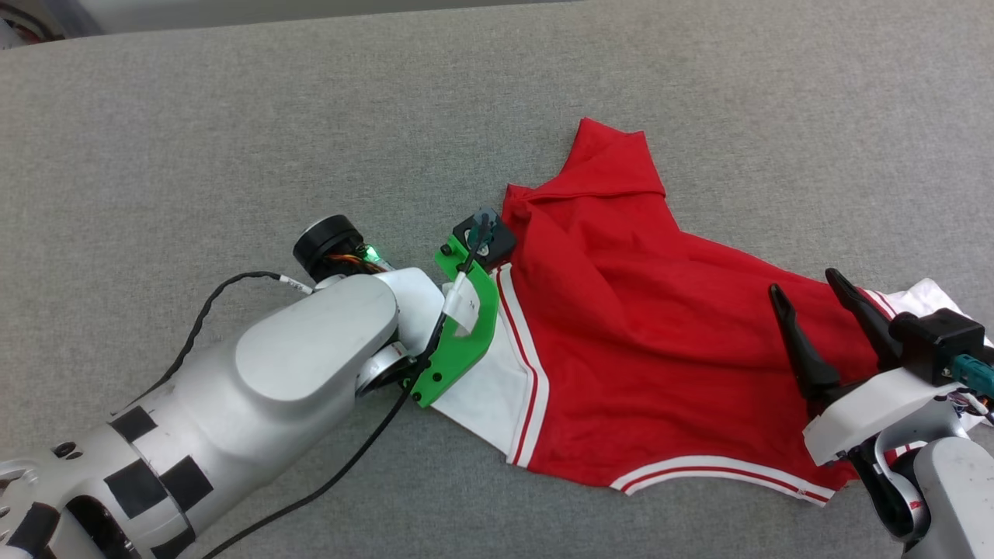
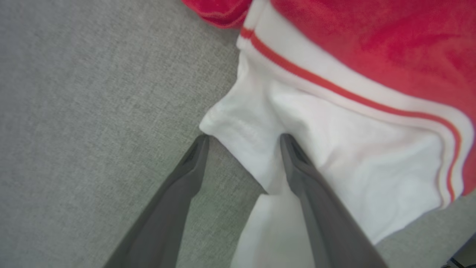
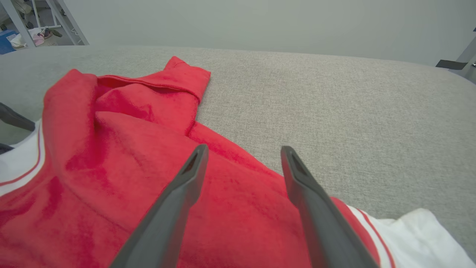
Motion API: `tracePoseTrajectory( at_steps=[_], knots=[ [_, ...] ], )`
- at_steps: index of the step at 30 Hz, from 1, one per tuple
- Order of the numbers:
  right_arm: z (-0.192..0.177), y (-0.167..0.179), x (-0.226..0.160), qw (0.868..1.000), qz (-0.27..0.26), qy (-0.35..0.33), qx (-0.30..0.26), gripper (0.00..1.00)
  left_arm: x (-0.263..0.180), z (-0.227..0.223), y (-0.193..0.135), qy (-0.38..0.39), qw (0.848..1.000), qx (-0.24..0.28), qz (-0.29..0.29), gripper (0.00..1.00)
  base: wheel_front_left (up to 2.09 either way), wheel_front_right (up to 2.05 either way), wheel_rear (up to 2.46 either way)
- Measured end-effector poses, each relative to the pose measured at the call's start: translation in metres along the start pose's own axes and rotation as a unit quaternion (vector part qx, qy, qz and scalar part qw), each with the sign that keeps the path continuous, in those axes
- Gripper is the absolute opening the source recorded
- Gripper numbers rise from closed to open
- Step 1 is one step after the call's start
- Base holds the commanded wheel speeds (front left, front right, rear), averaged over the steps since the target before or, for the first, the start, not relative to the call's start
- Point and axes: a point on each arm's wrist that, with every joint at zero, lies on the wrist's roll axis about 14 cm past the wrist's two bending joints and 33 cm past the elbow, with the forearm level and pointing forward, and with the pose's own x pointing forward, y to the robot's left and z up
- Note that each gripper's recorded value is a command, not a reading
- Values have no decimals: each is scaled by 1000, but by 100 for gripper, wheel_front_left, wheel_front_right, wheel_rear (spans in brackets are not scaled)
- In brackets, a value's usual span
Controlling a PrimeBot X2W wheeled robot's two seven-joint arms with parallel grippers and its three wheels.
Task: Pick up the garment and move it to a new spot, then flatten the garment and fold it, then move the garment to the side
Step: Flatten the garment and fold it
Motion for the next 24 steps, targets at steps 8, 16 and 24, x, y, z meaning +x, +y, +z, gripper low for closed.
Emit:
tracePoseTrajectory(
  at_steps=[8,16,24],
  knots=[
    [-7,-8,1,1000,-10,5,-2,100,8,-11,-3,20,1000,8,-7,0,0,0,0],
    [-1,-2,3,1000,-2,-8,-3,100,-8,-9,1,-30,1000,6,7,0,0,0,0],
    [2,10,7,1000,13,-17,3,100,-58,-34,52,-37,996,-21,77,0,0,0,0]
  ],
)
